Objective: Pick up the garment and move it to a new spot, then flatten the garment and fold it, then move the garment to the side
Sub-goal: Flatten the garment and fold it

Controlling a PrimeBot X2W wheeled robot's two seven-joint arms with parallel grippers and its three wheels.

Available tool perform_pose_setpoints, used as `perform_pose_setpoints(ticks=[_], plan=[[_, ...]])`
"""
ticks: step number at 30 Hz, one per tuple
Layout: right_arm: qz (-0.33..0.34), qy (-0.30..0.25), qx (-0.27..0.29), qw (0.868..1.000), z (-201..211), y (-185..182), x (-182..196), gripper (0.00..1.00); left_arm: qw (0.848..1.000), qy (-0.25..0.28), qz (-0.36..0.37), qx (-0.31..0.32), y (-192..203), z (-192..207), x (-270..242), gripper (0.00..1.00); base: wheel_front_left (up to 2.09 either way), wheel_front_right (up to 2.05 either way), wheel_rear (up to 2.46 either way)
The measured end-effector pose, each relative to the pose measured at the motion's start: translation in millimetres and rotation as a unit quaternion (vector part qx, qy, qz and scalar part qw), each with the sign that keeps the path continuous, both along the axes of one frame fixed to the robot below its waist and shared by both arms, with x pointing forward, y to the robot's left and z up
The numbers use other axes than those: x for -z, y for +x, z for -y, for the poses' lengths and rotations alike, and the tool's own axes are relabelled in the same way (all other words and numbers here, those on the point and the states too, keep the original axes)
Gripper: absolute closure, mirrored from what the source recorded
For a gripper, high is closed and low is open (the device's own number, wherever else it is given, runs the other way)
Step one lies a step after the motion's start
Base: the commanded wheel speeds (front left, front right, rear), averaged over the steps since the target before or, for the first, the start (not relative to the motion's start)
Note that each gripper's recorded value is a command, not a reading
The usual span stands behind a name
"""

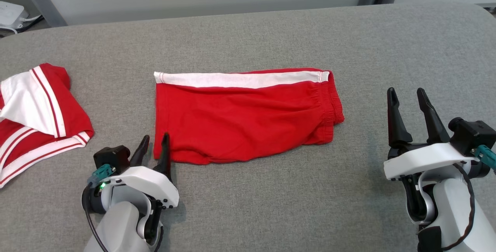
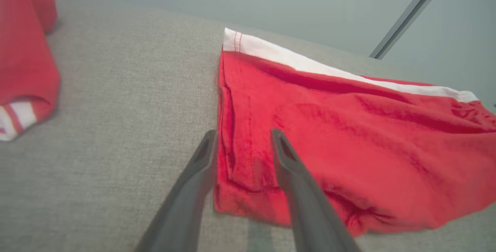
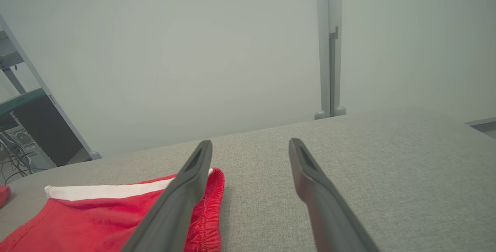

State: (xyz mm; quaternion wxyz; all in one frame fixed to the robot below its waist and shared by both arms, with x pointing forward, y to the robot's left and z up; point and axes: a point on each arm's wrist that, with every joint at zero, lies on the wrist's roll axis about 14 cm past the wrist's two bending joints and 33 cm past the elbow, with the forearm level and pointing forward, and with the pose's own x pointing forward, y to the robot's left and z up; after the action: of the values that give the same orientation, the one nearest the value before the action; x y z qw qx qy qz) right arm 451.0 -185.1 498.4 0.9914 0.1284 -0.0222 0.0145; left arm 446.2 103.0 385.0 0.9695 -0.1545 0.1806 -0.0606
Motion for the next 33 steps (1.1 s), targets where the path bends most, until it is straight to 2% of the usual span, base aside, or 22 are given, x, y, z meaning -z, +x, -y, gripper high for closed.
perform_pose_setpoints(ticks=[6, 13, 21, 27, 33], plan=[[0.006, -0.005, -0.002, 1.0, -0.3, 0.1, -4.7, 0.0, 0.998, 0.027, 0.062, -0.014, 3.2, -14.3, -31.4, 0.0, 0.0, 0.0, 0.0], [0.0, -0.007, -0.012, 1.0, -7.7, -4.2, -0.2, 0.0, 0.986, 0.081, 0.137, -0.04, -11.1, -41.4, -70.8, 0.0, 0.0, 0.0, 0.0], [-0.013, -0.011, -0.037, 0.999, -26.3, 0.1, 8.1, 0.0, 0.979, 0.115, 0.147, -0.08, -44.7, -73.9, -76.9, 0.0, 0.0, 0.0, 0.0], [-0.063, -0.019, -0.063, 0.996, -43.0, 4.2, 41.6, 0.0, 0.973, 0.133, 0.158, -0.101, -57.8, -91.4, -85.5, 0.0, 0.0, 0.0, 0.0], [-0.084, -0.021, -0.091, 0.992, -66.2, 30.3, 53.6, 0.0, 0.969, 0.15, 0.157, -0.12, -67.4, -103.6, -87.5, 0.0, 0.0, 0.0, 0.0]])
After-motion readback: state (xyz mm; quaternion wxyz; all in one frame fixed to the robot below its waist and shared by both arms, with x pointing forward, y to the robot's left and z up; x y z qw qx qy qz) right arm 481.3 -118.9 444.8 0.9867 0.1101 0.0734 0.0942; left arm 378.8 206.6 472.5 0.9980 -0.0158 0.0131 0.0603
